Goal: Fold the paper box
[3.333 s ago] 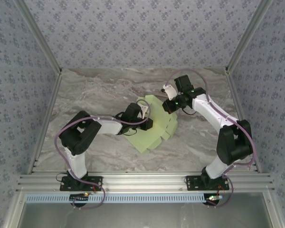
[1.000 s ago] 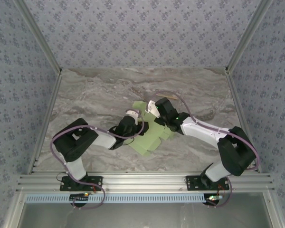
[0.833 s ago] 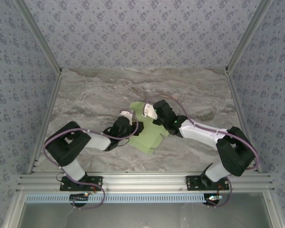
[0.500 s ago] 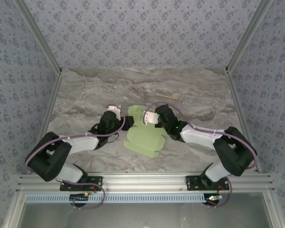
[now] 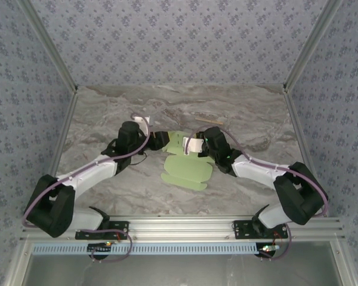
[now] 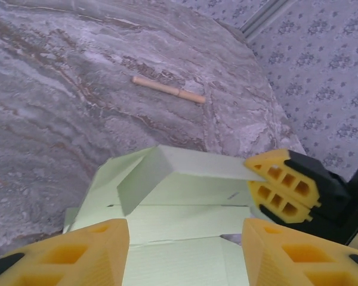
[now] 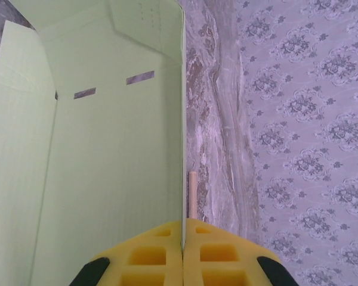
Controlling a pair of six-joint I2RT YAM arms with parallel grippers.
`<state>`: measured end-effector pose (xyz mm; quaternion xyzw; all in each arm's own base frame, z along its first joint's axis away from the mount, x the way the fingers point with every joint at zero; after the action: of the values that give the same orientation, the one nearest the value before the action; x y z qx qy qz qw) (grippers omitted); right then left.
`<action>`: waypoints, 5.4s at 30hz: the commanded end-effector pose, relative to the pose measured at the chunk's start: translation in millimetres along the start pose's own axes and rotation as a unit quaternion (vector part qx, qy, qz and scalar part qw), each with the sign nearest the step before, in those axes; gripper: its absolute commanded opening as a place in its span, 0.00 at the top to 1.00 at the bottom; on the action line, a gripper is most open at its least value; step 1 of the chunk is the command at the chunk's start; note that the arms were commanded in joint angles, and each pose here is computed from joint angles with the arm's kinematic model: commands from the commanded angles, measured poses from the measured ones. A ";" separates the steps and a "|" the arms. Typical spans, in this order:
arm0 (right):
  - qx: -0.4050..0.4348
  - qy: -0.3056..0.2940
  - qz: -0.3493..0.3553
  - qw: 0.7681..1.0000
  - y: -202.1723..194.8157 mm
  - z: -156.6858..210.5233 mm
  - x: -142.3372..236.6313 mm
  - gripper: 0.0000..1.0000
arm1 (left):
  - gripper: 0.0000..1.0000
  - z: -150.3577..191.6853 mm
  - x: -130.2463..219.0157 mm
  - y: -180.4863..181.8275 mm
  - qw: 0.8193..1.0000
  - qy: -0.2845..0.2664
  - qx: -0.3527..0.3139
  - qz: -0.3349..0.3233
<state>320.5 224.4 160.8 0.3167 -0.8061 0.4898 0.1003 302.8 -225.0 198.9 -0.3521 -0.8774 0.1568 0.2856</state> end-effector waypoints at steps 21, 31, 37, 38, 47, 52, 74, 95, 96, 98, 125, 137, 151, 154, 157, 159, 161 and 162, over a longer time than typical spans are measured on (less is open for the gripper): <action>-0.034 -0.040 0.016 0.998 -23.4 -17.8 12.4 1.00 | 0.42 -3.9 -46.1 -30.0 0.994 0.094 0.009 0.059; -0.040 -0.049 0.017 0.998 -16.0 -20.7 12.3 1.00 | 0.44 -15.0 -59.5 -37.0 0.993 0.061 0.051 0.093; -0.041 -0.041 0.016 0.998 -15.4 -15.9 11.9 1.00 | 0.44 -15.0 -50.2 -25.8 0.997 0.052 0.038 0.048; -0.042 -0.041 0.017 0.998 -15.8 -15.9 12.4 1.00 | 0.43 -15.5 -47.1 -21.5 0.998 0.051 0.030 0.029; -0.045 -0.043 0.013 0.998 -14.7 -17.0 11.4 1.00 | 0.45 -19.2 -47.2 -15.6 0.998 0.056 0.005 0.002; -0.043 -0.044 0.009 0.998 -12.7 -18.5 11.2 1.00 | 0.52 -22.6 -51.2 -17.3 0.999 0.053 0.001 0.008; -0.040 -0.046 0.006 0.998 -8.4 -24.4 7.0 1.00 | 0.78 -27.3 -71.2 -32.5 0.998 0.049 0.024 0.035; -0.146 -0.004 -0.053 0.988 -27.1 0.5 6.6 1.00 | 0.42 27.7 0.9 -14.9 0.997 0.020 -0.066 0.016; -0.159 -0.007 -0.061 0.985 -29.6 -0.4 7.4 1.00 | 0.42 32.9 0.6 -16.3 0.997 0.020 -0.072 0.028; -0.181 -0.012 -0.074 0.981 -35.2 -1.6 9.5 1.00 | 0.41 43.7 -3.3 -16.7 0.995 0.031 -0.085 0.040; -0.284 0.002 -0.203 0.937 -45.8 -8.7 20.7 1.00 | 0.34 35.6 -66.7 47.4 0.980 0.069 -0.182 -0.031; -0.331 -0.016 -0.216 0.919 -55.4 -12.9 20.2 1.00 | 0.30 52.0 -87.5 52.4 0.981 0.081 -0.179 0.000; -0.461 0.007 -0.252 0.851 -88.4 2.0 13.2 1.00 | 0.25 58.9 -90.7 50.4 0.977 0.072 -0.201 -0.006; -0.474 0.012 -0.258 0.842 -93.5 3.6 14.3 1.00 | 0.24 57.2 -85.3 45.6 0.977 0.063 -0.202 0.004; -0.488 0.011 -0.273 0.829 -97.0 3.1 17.7 1.00 | 0.23 53.0 -77.3 38.3 0.976 0.052 -0.213 0.020; -0.497 0.004 -0.282 0.820 -99.7 0.4 22.4 1.00 | 0.22 48.3 -69.8 36.9 0.974 0.043 -0.220 0.022; -0.505 -0.002 -0.289 0.813 -101.7 -2.1 26.5 1.00 | 0.21 43.6 -62.1 37.1 0.973 0.036 -0.225 0.026; -0.508 -0.004 -0.291 0.811 -103.3 -3.2 28.6 1.00 | 0.21 41.8 -58.1 36.1 0.973 0.031 -0.227 0.031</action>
<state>366.9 180.2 235.3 0.4241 -0.8248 -0.0048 0.3738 330.7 -245.4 97.2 -0.4159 -0.8653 -0.0457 0.2759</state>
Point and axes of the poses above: each hand's point on the last joint's axis, 136 mm out from that joint toward the fingers, its own x axis back along the fingers, its own y axis along the line the jaws close on, z = x × y, the point moved 4 cm from there along x, back along the fingers, and after that the axes turned 12 degrees about -x, right-handed, at the moved point
